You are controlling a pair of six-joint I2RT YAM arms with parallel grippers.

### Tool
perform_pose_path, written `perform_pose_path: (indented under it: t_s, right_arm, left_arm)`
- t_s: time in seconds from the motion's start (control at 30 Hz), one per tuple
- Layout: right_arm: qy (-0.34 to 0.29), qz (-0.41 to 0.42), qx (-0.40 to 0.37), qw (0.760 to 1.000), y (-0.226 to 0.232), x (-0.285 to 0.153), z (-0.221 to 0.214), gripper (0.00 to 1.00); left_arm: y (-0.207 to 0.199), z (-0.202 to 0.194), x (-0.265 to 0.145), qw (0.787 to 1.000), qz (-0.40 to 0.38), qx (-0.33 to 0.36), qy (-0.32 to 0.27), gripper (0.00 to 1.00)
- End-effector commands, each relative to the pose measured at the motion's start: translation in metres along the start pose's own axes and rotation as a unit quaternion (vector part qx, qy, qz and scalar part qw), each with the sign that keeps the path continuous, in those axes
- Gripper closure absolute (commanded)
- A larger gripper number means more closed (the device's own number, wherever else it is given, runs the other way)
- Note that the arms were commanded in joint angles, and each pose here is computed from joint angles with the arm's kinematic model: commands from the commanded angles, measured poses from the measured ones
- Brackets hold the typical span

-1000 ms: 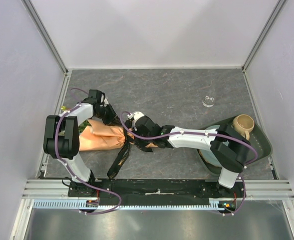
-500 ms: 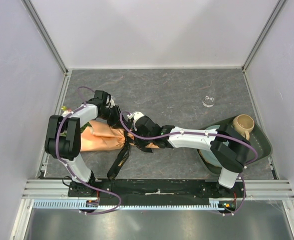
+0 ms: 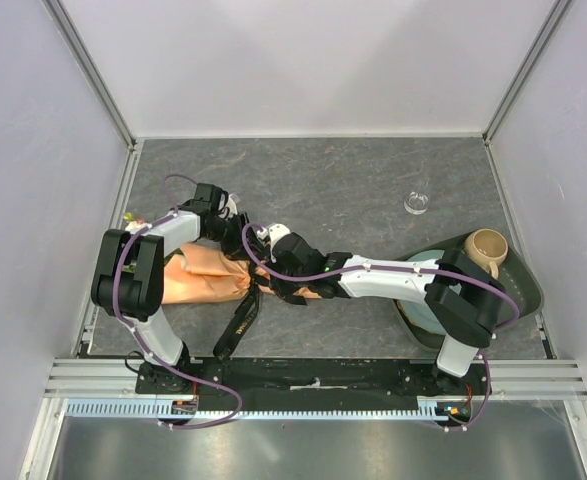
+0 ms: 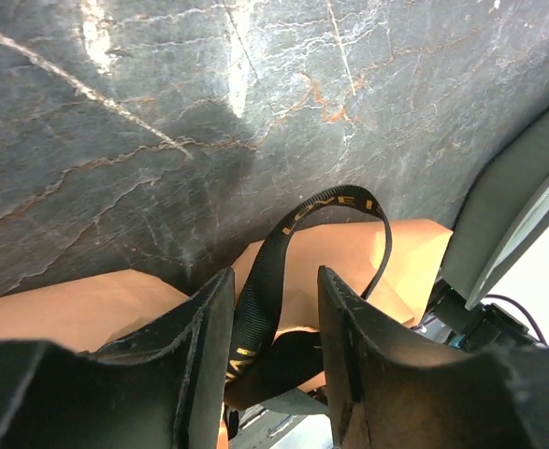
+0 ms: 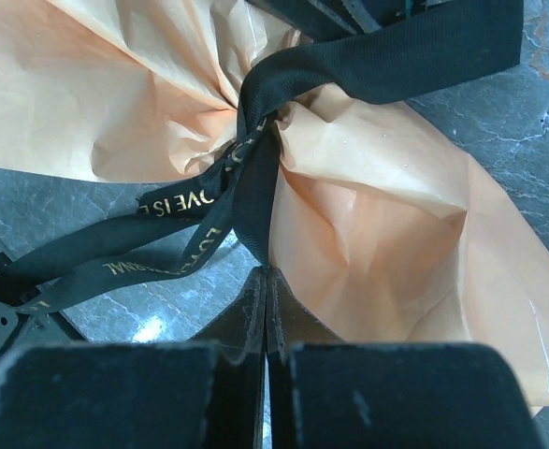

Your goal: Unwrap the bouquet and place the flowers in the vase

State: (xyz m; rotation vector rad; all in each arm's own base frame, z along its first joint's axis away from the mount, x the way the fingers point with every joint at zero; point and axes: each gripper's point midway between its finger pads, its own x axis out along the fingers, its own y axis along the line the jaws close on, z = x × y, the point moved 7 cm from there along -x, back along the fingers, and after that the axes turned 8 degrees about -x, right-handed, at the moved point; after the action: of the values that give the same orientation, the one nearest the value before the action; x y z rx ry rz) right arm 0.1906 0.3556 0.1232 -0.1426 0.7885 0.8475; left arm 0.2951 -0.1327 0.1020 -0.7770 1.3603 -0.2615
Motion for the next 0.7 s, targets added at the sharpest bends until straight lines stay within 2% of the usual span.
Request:
perform_pose_path:
  t_s: [0.0, 0.03, 0.1, 0.27, 0.3, 0.67]
  right_arm:
    - [-0.036, 0.003, -0.002, 0.999, 0.003, -0.01, 0.015, 1.0]
    - [-0.036, 0.003, -0.002, 0.999, 0.004, -0.01, 0.015, 1.0]
    - [-0.035, -0.001, 0.001, 0.999, 0.002, -0.01, 0.013, 1.0]
    - [-0.048, -0.004, 0.015, 0.999, 0.001, -0.015, 0.01, 1.0]
    - [-0.051, 0.0, 0.019, 0.999, 0.002, -0.017, 0.011, 1.0]
    - [-0.065, -0.005, 0.026, 0.998, 0.001, -0.025, 0.016, 1.0]
  left_arm:
    - [-0.01, -0.006, -0.001, 0.998, -0.059, 0.023, 0.018, 0.53]
    - [-0.01, -0.006, -0.001, 0.998, -0.064, 0.024, 0.016, 0.62]
    - [-0.014, -0.006, -0.006, 0.997, -0.07, 0.033, 0.001, 0.73]
    - [-0.027, -0.004, -0.021, 0.994, -0.087, 0.062, -0.03, 0.87]
    - [-0.028, -0.003, -0.023, 0.993, -0.088, 0.065, -0.034, 0.96]
    - [-0.037, 0.004, -0.044, 0.99, -0.077, 0.084, -0.088, 0.98]
